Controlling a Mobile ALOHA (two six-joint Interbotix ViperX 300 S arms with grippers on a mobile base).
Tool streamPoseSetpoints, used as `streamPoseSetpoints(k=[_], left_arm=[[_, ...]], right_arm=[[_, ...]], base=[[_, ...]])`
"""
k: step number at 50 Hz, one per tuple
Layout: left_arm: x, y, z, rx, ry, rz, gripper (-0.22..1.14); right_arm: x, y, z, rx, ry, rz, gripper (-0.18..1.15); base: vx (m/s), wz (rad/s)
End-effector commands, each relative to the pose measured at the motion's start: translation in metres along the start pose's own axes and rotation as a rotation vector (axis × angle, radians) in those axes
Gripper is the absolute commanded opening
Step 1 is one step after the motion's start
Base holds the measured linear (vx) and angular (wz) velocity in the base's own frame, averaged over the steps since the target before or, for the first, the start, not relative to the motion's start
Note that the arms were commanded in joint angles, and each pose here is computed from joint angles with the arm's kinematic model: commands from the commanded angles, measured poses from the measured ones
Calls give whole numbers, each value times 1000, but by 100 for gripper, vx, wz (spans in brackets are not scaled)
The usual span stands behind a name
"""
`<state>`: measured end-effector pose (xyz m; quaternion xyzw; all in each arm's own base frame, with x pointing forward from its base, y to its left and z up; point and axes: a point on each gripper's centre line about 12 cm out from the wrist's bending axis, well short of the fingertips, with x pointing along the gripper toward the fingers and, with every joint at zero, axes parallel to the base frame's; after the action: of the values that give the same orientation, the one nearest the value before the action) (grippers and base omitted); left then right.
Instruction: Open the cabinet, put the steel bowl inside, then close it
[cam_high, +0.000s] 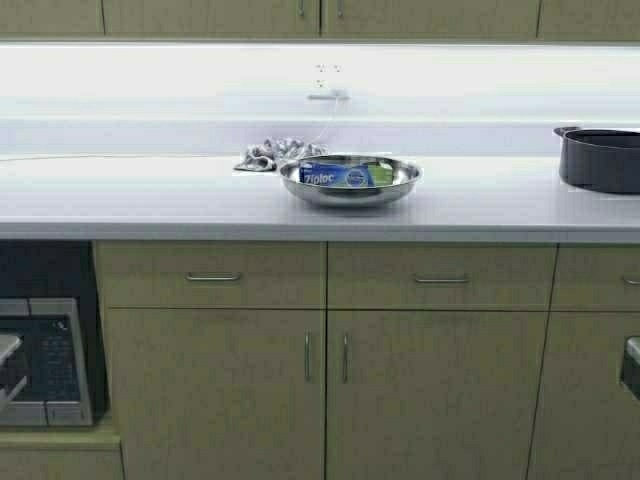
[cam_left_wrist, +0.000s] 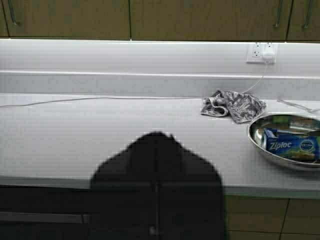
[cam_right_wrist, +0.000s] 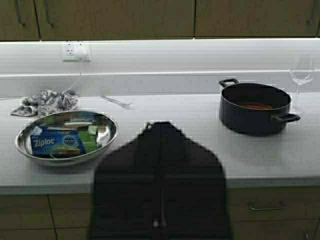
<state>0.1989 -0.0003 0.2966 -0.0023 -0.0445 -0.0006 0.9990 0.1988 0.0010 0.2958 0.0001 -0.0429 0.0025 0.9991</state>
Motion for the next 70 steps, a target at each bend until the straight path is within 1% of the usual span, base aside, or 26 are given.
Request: streamPoseSetpoints(k=[1,3,6,13,21,31,37,47,70], left_arm=[[1,-4,-3,52,-2,-23,-3],[1,-4,-3,64,-5,-28,3],[1,-4,-3,69,-6,-30,7],[0,-4,-6,56,-5,-30,2],[5,-5,-11,39,2,-32,2],[7,-5,-15,-38,-9,-34,2],[6,-5,-13,-37,-22,-35,2],[4,-5,-16,-46,-15,-35,2],[4,-5,-17,-49,-14,-35,2]], right_arm=[[1,1,-1,14,3,4,4],[1,1,-1,17,8,4,9],[2,1,-1,17,12,4,9],[3,1,-2,14,26,5,6],[3,1,-2,16,26,5,6],[5,1,-3,16,35,6,6],[7,1,-9,17,55,5,6],[10,1,-13,16,74,6,6],[9,1,-10,16,63,6,6]], base=[[5,1],[7,1],[9,2],[11,2],[11,4],[12,1],[14,4],[15,0],[19,-1]])
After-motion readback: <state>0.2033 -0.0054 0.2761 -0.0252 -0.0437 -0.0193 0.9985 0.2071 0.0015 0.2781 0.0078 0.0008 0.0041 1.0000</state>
